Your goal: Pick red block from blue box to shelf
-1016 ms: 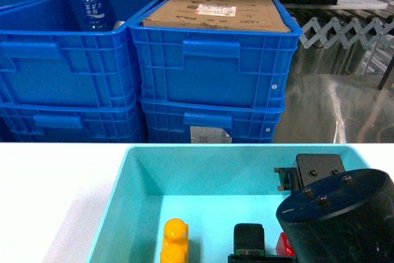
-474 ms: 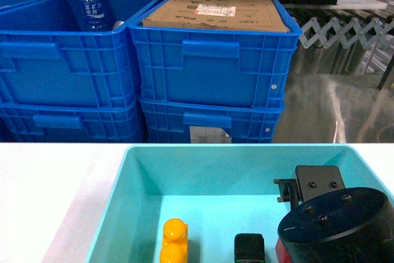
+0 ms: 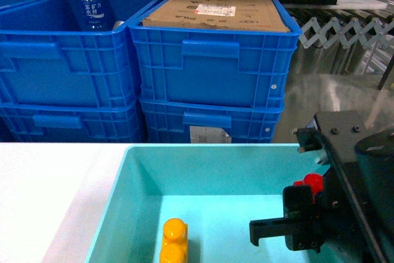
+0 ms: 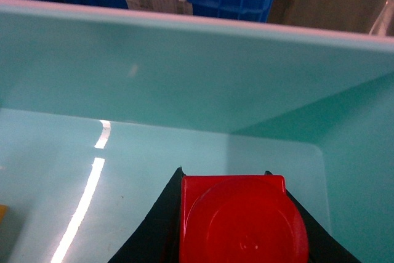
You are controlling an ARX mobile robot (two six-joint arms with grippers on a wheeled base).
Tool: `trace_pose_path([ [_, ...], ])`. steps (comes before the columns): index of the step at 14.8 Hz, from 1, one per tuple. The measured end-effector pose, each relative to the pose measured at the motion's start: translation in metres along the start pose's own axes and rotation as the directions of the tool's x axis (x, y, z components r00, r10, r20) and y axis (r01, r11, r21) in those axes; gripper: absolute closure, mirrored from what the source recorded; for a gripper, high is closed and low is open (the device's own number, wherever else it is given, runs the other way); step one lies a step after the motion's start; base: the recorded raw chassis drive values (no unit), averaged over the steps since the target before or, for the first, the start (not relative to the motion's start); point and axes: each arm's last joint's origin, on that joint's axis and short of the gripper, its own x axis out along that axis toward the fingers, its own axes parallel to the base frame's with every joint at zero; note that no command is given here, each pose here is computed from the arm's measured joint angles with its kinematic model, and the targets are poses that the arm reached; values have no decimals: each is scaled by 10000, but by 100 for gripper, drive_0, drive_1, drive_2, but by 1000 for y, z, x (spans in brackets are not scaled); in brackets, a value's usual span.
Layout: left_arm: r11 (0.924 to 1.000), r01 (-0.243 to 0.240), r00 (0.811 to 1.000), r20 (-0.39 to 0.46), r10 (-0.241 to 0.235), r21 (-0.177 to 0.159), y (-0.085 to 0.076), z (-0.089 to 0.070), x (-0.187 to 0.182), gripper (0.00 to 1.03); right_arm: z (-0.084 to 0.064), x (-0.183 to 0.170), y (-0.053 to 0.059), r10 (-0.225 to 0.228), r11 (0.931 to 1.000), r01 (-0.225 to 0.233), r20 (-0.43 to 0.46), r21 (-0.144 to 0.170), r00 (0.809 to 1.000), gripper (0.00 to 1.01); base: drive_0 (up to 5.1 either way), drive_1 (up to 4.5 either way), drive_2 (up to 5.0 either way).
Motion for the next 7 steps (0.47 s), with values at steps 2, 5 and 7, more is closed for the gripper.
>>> trace_pose_path([
  [2, 10000, 0, 10000, 0, 0, 0, 0, 0, 0, 5, 9, -7, -2, 179, 9998, -177, 155, -122, 9997, 74, 0, 0, 0],
  [5, 10000, 0, 10000, 0, 0, 0, 0, 0, 0, 5, 15, -13, -1, 334, 9992, -329, 246, -216, 9991, 74, 0, 0, 0],
  [7, 10000, 0, 10000, 0, 0, 0, 0, 0, 0, 5, 21, -19, -1, 502, 9984, -493, 318, -267, 9982, 74, 0, 0, 0],
])
